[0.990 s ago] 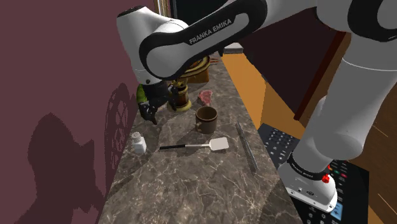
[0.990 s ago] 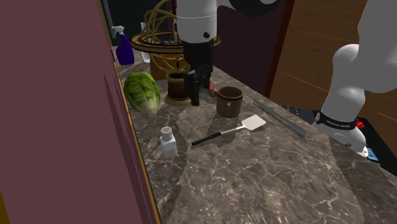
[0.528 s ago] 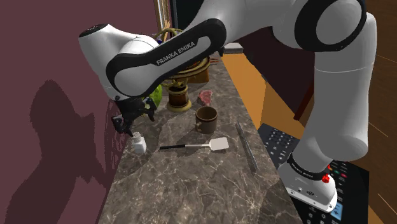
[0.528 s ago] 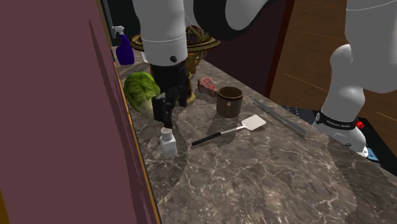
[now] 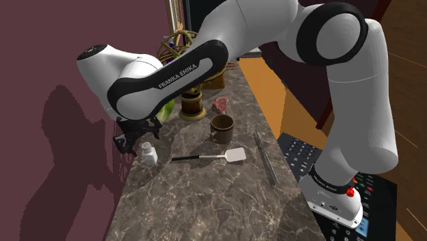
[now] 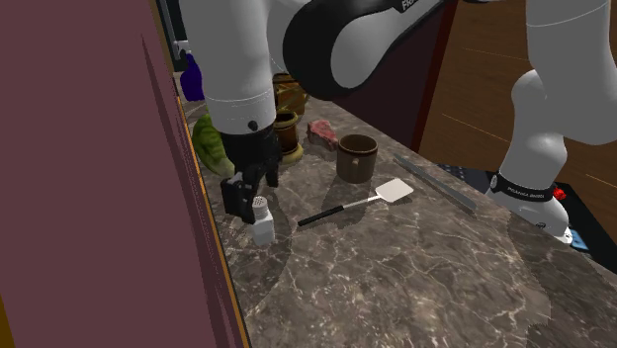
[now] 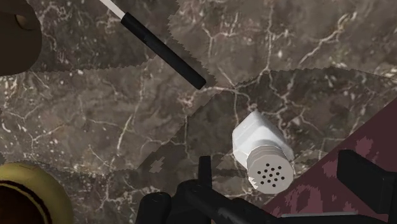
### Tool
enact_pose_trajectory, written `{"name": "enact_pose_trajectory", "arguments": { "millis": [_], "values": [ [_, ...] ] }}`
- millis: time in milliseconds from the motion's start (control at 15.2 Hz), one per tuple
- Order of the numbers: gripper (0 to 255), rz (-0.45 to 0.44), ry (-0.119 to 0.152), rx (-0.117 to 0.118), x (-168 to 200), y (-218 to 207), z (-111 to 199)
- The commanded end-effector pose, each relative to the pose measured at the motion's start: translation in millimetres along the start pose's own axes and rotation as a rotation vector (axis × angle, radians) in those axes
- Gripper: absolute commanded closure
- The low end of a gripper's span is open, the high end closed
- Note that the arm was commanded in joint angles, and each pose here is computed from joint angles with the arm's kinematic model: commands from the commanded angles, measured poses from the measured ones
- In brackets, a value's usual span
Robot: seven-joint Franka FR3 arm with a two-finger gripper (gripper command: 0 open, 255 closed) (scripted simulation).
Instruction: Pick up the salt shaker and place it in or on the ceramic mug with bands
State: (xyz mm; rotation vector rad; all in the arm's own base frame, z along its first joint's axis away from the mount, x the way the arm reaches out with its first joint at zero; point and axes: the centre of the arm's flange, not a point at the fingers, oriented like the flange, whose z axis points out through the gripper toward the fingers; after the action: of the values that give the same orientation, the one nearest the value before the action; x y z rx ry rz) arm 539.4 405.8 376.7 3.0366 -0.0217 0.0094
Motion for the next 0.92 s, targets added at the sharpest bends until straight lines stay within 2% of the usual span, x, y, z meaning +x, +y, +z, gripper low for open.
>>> {"name": "enact_pose_trajectory", "arguments": {
  "millis": [0,528,594,858],
  "values": [
    [0,0.000,0.000,0.000,0.5,0.3,10.4],
    [0,0.000,0.000,0.000,0.5,0.3,13.4],
    [255,0.000,0.000,0.000,0.5,0.3,13.4],
    [255,0.000,0.000,0.000,0.5,0.3,13.4]
  ]
}}
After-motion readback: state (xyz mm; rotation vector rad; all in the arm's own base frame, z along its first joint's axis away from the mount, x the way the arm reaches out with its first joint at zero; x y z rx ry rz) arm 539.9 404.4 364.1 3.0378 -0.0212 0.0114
